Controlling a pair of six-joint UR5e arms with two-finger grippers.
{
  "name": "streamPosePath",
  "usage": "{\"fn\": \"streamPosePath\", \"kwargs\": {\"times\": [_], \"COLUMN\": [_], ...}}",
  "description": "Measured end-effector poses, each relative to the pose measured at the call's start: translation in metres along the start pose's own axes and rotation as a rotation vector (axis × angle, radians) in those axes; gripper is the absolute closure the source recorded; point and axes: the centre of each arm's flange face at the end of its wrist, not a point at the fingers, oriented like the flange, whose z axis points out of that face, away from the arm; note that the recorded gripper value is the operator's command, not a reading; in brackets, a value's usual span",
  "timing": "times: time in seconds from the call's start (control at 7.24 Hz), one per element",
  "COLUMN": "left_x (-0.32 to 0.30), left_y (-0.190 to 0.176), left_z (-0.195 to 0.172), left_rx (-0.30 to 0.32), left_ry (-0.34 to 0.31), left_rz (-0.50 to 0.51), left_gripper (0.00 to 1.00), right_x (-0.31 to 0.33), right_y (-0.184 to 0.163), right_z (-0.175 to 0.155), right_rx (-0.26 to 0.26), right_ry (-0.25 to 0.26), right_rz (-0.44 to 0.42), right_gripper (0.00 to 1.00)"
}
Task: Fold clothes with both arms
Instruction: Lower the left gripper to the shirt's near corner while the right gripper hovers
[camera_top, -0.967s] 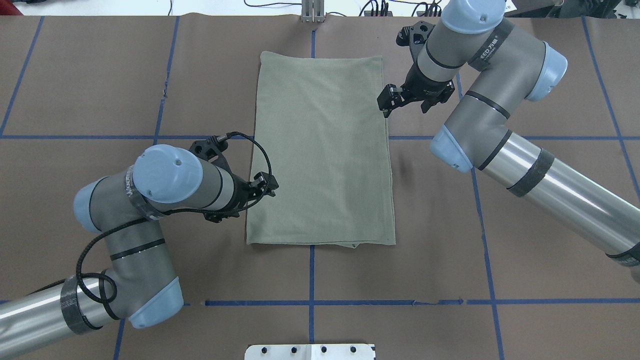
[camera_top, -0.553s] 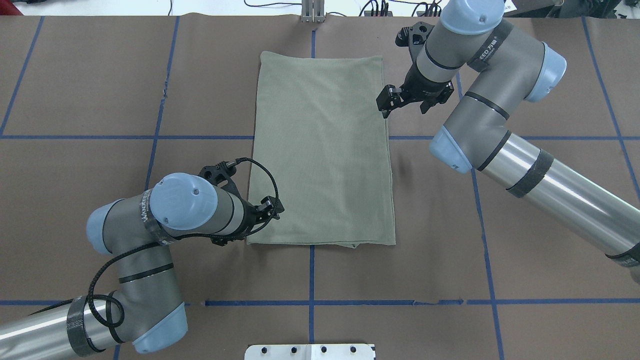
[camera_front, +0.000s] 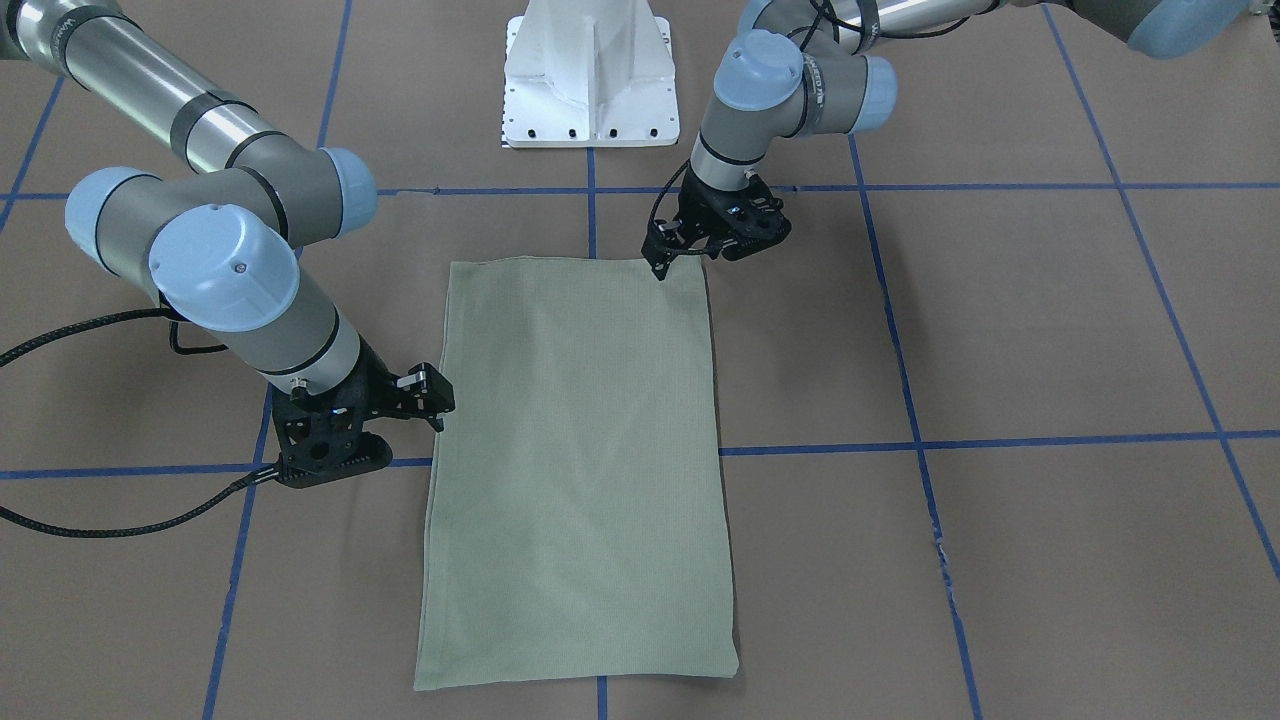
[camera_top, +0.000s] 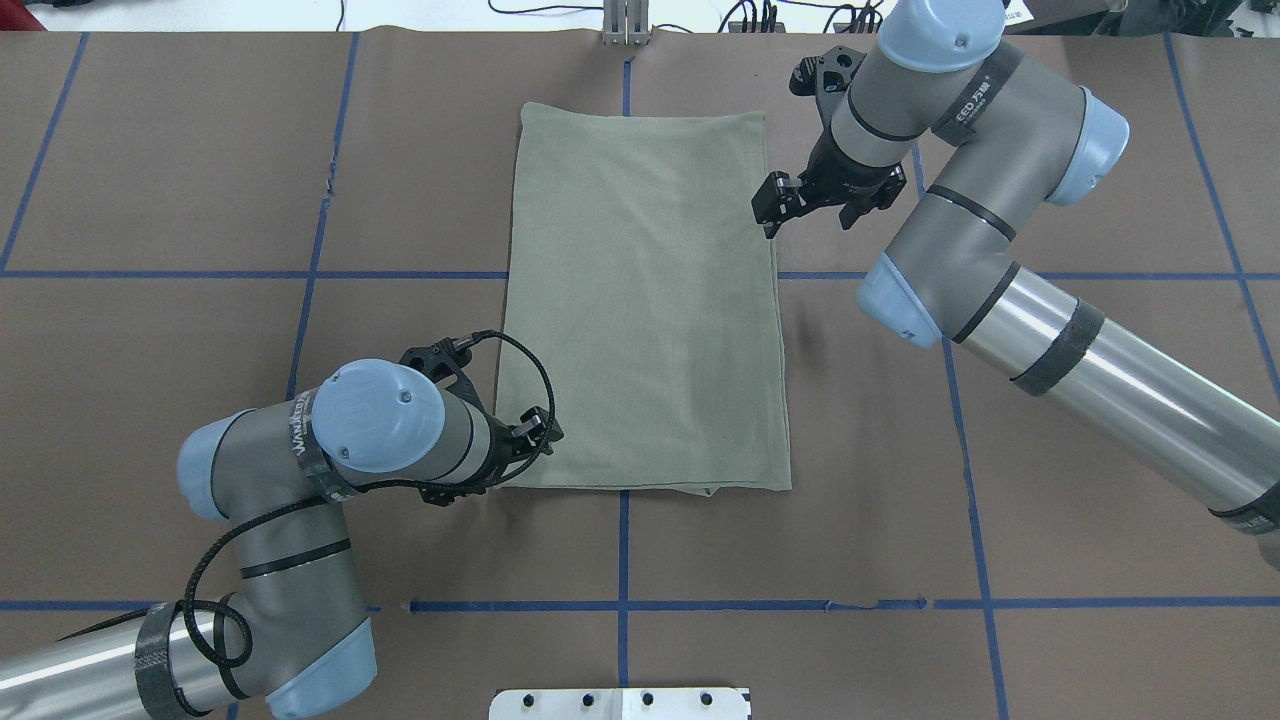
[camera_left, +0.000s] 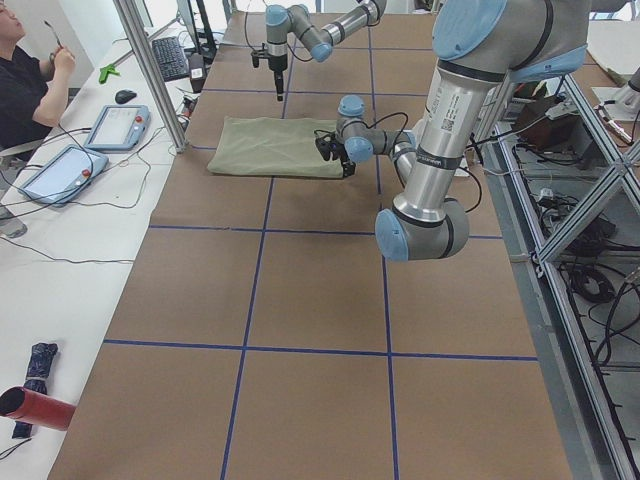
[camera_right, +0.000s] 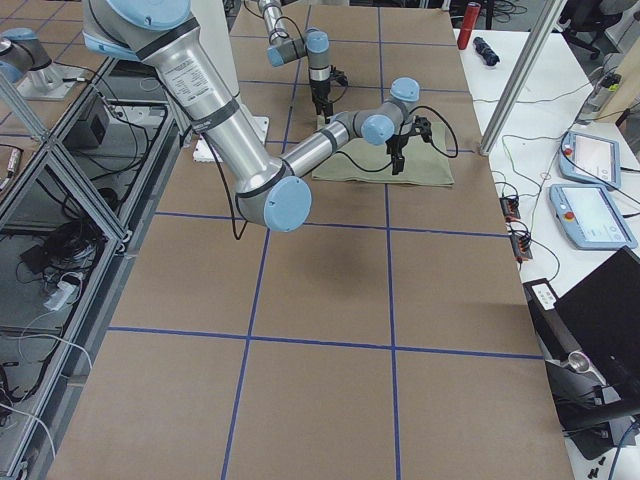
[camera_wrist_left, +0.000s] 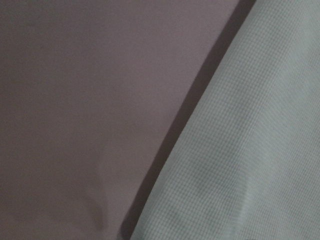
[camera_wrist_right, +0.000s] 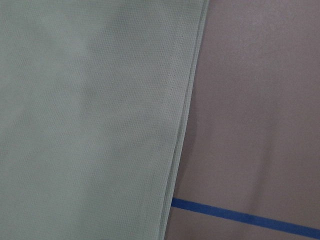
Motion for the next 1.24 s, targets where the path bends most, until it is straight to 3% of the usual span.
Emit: {"fn": "streamPosePath", "kwargs": {"times": [0.41, 1.24], "left_x": [0.0007, 0.0004], "left_y": [-0.0002, 0.0016], "left_z": [0.0002, 0.0009], "left_rx": [0.002, 0.0], "left_ry": [-0.001, -0.002], "left_rz": [0.0, 0.002], "left_gripper": [0.3, 0.36], "right_x": [0.0014, 0.0015], "right_y": [0.0, -0.0003], "right_z": [0.0023, 0.0032], "right_rx": [-0.001, -0.001], "right_ry": [0.003, 0.008], "right_rz": [0.001, 0.001], "right_gripper": [0.0, 0.0]}}
